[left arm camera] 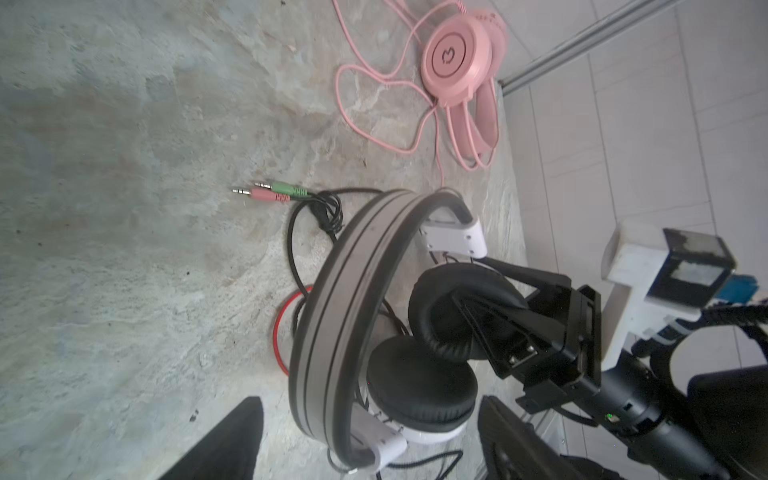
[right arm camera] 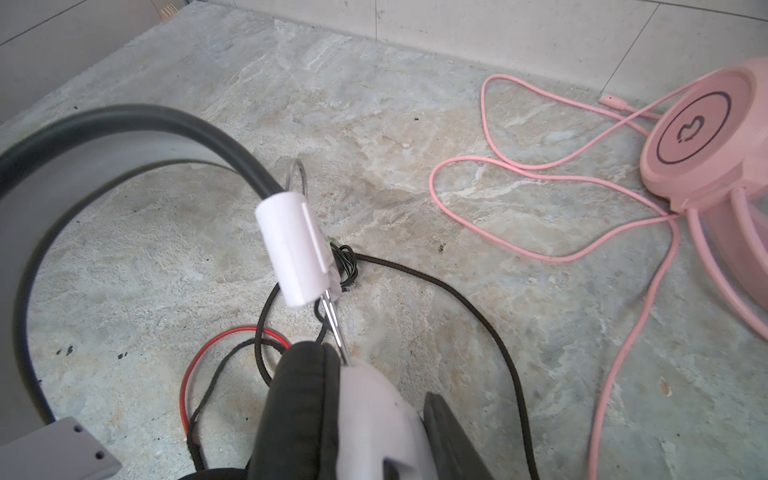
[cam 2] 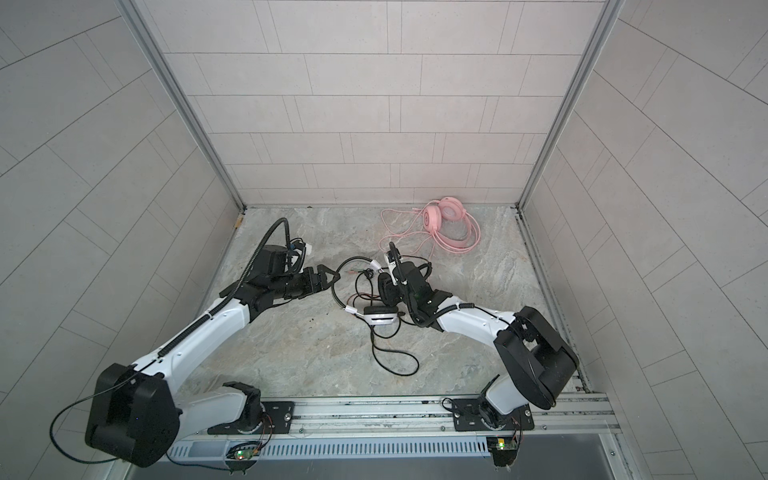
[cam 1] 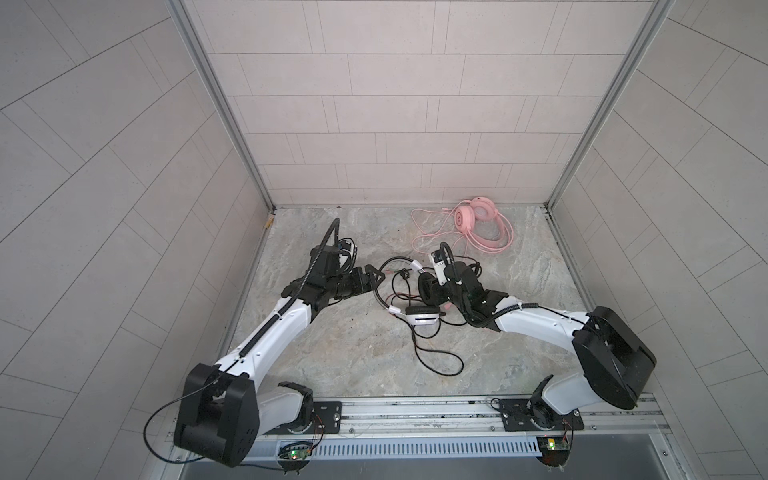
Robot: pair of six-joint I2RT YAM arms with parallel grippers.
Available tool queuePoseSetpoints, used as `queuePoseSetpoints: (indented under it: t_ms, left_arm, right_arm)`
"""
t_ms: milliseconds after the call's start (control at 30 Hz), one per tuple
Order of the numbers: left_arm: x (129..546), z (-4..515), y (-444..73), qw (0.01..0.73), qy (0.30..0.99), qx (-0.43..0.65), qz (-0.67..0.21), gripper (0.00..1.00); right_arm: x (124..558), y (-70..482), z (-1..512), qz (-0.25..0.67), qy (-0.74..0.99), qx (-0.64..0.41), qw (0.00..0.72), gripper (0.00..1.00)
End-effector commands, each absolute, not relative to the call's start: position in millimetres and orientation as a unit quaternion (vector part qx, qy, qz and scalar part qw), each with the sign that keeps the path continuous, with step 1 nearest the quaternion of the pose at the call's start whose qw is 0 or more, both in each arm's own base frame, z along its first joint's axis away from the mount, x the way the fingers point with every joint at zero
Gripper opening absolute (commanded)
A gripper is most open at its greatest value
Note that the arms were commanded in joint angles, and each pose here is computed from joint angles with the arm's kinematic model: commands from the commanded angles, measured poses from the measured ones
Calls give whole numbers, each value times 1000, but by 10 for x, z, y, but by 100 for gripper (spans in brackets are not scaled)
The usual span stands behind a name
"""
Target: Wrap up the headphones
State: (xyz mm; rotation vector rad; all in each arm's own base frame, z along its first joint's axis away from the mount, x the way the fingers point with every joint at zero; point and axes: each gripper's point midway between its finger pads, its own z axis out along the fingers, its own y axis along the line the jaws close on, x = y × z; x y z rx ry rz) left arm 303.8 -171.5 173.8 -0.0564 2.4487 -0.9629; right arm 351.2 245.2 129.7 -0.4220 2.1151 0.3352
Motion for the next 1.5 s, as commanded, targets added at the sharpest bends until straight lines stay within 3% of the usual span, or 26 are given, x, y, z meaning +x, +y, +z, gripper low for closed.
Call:
queuePoseSetpoints:
  t_ms: [0,400,567,733,900,967,1233,1367,1467]
  left_arm:
    - [2757,1688,-1618,186,937,17,-294,87]
    - [2994,1618,-1667,181,972,147,-39,85]
    - [3090,1459,-1757,145,972,183,18,75]
    - [3209,1356,-1705,150,964,197,96,74]
    - [3258,1292,-1692,138,961,207,116,73]
    - [3287,1299,-1678,129,961,209,128,64]
    - [3297,1216,-1609,129,956,217,150,55]
    - [3278,1171,-1552,123,953,221,165,44]
    - [3298,1228,-1546,134,952,222,166,30]
  right_arm:
    - [3552,2572,1657,187,832,-153,500,28]
    - [3542,2765,1503,213,836,-164,478,28]
    - [3517,2806,1518,221,833,-170,478,28]
    - [3502,2816,1557,228,828,-169,483,28]
    - [3487,2850,1577,242,823,-170,485,28]
    - [3484,2871,1557,246,823,-171,482,28]
    - [3455,2901,1591,262,815,-172,488,28]
    - [3455,2842,1634,255,811,-167,499,28]
    - [3462,2841,1618,251,813,-169,497,29]
